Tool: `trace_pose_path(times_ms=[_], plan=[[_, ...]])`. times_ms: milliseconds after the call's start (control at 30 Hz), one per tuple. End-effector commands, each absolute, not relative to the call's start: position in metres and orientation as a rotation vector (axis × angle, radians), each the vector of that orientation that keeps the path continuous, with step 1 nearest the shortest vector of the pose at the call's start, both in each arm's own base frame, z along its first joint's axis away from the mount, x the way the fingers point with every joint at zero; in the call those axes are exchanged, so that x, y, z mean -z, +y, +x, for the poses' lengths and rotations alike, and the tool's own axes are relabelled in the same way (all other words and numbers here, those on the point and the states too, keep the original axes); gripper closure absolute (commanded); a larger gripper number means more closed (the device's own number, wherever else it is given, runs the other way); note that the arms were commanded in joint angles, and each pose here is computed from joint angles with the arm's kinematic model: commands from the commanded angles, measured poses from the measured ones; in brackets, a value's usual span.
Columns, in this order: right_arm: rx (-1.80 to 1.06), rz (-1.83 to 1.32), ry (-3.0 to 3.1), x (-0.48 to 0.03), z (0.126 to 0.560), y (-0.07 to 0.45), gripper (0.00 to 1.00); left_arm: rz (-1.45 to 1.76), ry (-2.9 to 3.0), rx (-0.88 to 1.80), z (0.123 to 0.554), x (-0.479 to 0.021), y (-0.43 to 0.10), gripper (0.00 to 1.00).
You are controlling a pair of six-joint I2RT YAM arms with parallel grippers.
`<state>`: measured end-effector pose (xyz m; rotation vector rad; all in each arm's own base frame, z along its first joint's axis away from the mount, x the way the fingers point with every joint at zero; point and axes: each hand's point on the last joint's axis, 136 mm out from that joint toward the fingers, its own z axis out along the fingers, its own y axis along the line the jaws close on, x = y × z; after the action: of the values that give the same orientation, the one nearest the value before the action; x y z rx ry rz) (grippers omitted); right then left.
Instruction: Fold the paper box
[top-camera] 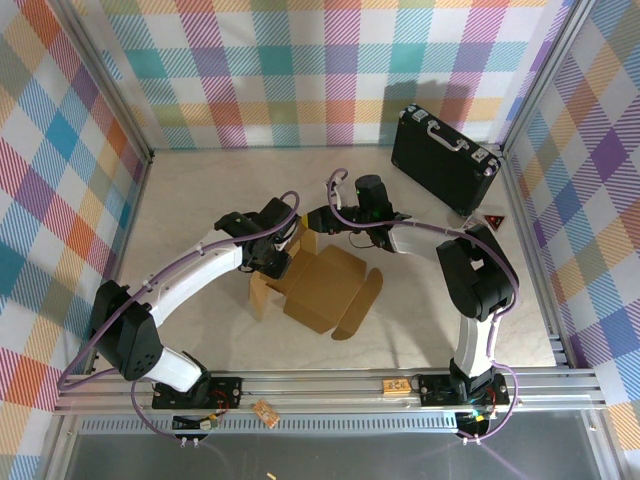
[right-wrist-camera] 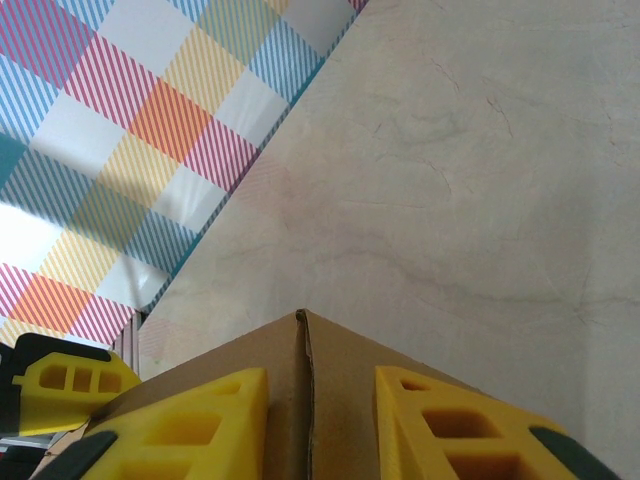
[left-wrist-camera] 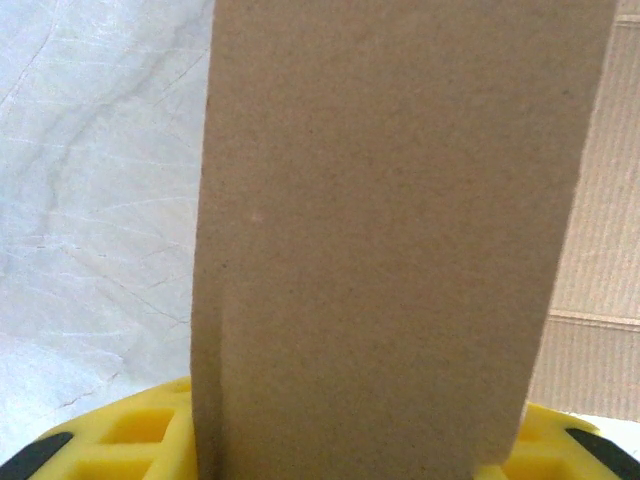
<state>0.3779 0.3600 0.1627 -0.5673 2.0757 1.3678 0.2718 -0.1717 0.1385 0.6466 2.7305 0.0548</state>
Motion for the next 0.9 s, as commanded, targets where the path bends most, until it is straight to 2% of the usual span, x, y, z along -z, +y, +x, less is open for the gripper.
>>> trace_pose_path(times_ms=[0,267,400,567,867], plan=[[-1.259,-0.501,2.227,-0.115,0.379,0.347,0.68,0.724,2.867,-0.061,0.243,-0.111,-0.17,0.62],[-1.267,-0.545,2.129,-0.155,0.383,0.35,0.63,0.726,2.866,-0.064,0.243,-0.111,-0.17,0.62],[-1.228,-0.545,2.049,-0.189,0.39,0.343,0.52,0.727,2.864,-0.065,0.243,-0.111,-0.17,0.62],[-1.178,-0.507,1.971,-0.224,0.398,0.322,0.48,0.721,2.859,-0.07,0.244,-0.113,-0.169,0.62],[-1.085,-0.483,1.971,-0.235,0.383,0.291,0.46,0.696,2.864,-0.028,0.242,-0.117,-0.173,0.62]])
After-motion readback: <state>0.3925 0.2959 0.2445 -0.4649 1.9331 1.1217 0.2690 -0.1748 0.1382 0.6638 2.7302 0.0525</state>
